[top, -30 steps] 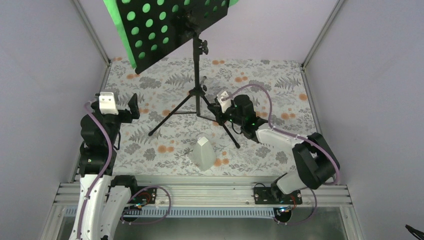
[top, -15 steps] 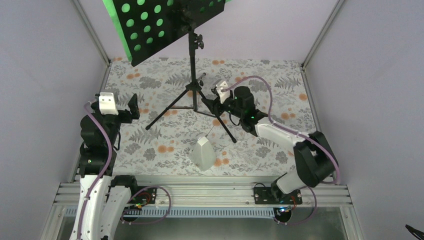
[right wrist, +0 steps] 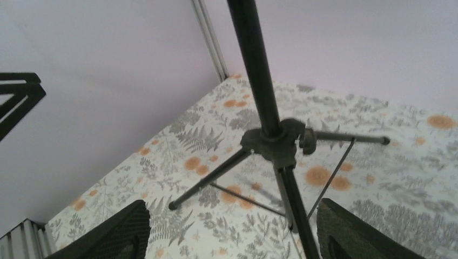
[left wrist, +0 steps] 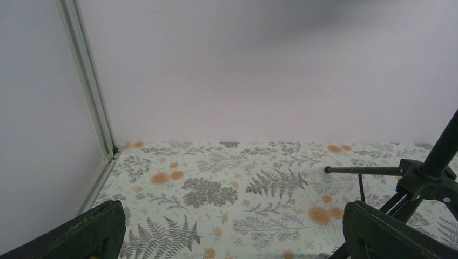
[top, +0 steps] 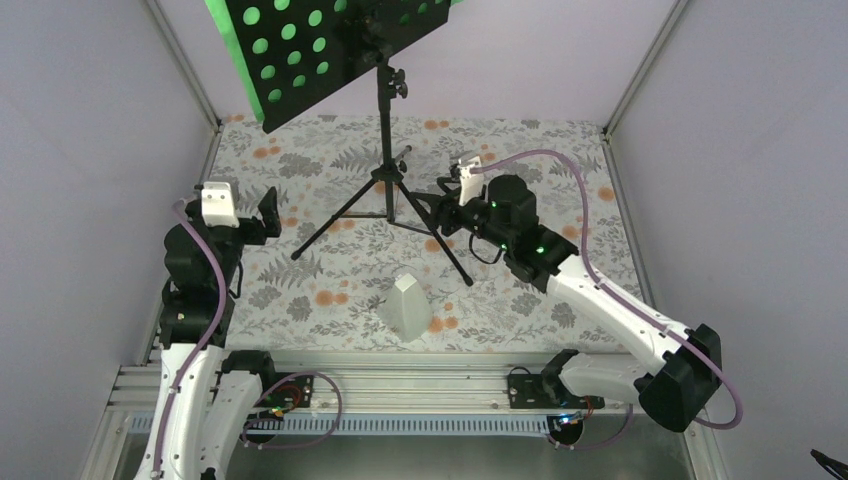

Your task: Pack up the instrument practice props

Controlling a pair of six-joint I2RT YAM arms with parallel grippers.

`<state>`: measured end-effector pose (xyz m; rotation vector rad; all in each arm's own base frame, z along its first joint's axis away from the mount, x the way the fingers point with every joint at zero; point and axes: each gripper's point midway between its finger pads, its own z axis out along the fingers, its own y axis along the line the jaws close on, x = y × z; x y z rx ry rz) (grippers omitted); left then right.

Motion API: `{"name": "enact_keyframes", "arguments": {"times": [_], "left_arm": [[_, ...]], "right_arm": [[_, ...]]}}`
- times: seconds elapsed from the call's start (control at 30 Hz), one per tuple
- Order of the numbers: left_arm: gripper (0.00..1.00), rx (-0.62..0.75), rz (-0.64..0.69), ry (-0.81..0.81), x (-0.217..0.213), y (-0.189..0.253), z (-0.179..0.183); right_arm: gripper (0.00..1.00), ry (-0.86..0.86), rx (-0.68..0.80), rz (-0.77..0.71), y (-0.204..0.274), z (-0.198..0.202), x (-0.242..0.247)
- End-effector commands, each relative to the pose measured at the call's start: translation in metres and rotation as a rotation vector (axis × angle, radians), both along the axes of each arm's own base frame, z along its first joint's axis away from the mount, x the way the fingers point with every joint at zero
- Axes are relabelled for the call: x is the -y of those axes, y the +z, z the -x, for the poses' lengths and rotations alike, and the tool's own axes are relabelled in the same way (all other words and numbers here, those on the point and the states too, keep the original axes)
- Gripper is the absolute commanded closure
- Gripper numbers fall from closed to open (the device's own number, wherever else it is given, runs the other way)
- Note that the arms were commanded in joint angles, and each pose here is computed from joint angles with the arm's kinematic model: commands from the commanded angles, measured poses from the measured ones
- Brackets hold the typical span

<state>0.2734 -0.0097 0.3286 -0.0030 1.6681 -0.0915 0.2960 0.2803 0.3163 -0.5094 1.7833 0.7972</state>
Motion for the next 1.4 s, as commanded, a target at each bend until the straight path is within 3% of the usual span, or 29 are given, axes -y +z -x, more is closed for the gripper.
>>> {"name": "enact_keyframes", "arguments": {"times": [0.0, 0.2, 0.47, 0.7, 1.07, 1.37], "left_arm": [[0.0, 0.005, -0.001, -0.006, 0.001, 0.001, -0.001], [0.0, -0.019, 0.002, -0.013, 0.003, -0.004, -0.005], [0.0, -0.033, 0.006, -0.017, 0.003, -0.007, -0.008], [0.0, -0.05, 0.005, -0.028, 0.006, -0.012, -0.01], [0.0, -0.071, 0.006, -0.047, 0.01, -0.016, -0.013], [0.0, -0.073, 0.008, -0.061, 0.014, -0.018, -0.012]], "right_arm": [[0.3, -0.049, -0.203, 0.071, -0.046, 0.011, -0.005], [0.38, -0.026, -0.449, 0.014, -0.079, 0.074, -0.033], [0.32, -0.107, -0.601, 0.003, -0.095, 0.134, -0.038], [0.36, -0.294, -0.655, 0.082, -0.122, 0.145, -0.026], [0.21, -0.413, -0.581, 0.148, -0.113, 0.135, -0.031], [0.28, -0.446, -0.54, 0.234, -0.128, 0.127, -0.043]]}}
